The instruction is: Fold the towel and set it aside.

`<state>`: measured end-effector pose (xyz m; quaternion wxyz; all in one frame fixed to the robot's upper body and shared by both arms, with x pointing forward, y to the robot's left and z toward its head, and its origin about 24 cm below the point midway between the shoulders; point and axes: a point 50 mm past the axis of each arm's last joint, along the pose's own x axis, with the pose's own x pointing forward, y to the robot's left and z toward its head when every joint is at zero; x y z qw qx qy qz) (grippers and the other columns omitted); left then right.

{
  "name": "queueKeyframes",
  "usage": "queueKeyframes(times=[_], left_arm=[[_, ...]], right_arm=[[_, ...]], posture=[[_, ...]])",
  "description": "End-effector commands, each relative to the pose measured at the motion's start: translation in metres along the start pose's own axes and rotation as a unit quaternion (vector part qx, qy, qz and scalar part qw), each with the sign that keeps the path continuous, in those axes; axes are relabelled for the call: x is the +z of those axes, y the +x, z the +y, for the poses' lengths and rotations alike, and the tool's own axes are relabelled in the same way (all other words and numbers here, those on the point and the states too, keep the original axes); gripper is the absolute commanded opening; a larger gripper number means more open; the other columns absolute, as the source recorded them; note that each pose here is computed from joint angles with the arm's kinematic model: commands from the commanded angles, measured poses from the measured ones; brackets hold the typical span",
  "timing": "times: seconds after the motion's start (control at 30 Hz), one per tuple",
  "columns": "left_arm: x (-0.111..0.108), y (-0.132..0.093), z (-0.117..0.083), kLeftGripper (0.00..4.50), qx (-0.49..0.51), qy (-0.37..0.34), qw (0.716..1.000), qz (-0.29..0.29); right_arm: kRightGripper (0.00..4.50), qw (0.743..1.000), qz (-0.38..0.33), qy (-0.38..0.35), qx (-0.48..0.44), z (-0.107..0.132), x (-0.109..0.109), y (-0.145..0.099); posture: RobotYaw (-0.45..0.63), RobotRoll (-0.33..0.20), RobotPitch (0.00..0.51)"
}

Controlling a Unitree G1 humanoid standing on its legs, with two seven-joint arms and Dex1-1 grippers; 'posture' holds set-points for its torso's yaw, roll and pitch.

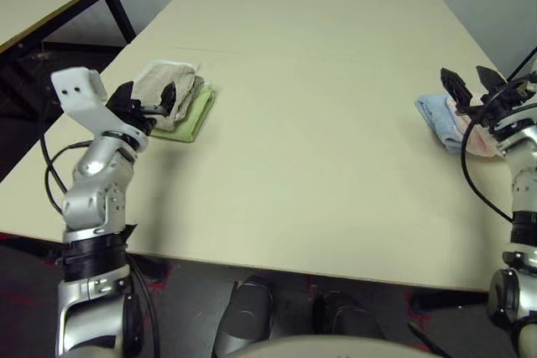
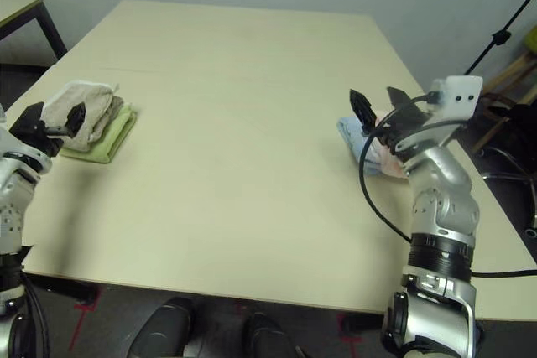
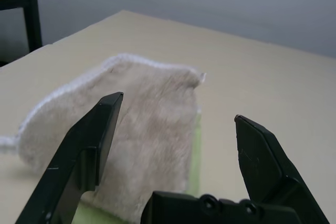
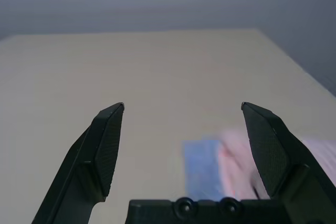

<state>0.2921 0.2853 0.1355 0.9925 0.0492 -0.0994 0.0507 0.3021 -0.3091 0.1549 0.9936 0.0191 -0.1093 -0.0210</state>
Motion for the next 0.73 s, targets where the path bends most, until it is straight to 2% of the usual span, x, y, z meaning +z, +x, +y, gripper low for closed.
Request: queueKeyframes(times=[0.03,0.27,0.73], left_arm=[[-0.017,-0.007,0.002,4.48,0.021,0.019,1.0,-0.002],[-0.034,-0.013,0.011,4.48,0.049,0.028,0.998,0.01],[-0.038,-0.02,0.015,4.48,0.06,0.026,0.998,0.017]], right_arm=[[4.5,0.999,-0.002,-0.009,-0.045,-0.005,-0.009,-0.008],[4.5,0.997,0.014,-0.007,-0.07,-0.005,-0.022,-0.007],[4.5,0.998,0.03,-0.006,-0.054,0.008,-0.029,-0.013]], posture=[[0.15,0.0,0.078],[0.14,0.0,0.069],[0.14,0.0,0.1]])
